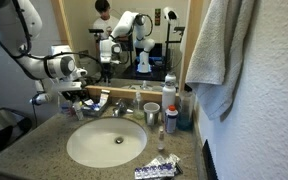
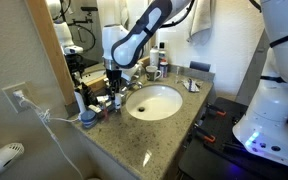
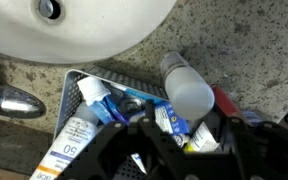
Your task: Move the bottle to the other side of the sink
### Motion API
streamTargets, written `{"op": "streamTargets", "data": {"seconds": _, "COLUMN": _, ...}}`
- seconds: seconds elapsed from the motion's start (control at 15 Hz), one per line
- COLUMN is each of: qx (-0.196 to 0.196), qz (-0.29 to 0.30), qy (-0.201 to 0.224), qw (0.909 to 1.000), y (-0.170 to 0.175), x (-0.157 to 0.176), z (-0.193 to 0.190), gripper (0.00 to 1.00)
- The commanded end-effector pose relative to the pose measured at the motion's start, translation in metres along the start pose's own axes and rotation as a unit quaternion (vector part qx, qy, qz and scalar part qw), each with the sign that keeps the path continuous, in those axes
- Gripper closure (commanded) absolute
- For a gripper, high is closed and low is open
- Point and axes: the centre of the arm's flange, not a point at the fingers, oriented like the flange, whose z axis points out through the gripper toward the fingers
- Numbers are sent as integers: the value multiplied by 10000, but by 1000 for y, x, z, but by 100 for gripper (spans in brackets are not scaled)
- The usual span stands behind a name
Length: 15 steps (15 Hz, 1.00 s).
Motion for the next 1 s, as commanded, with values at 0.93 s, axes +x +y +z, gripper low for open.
{"op": "streamTargets", "data": {"seconds": 0.93, "qx": 21, "qz": 379, "qy": 132, "qw": 9992, "y": 36, "x": 13, "z": -34, "gripper": 0}}
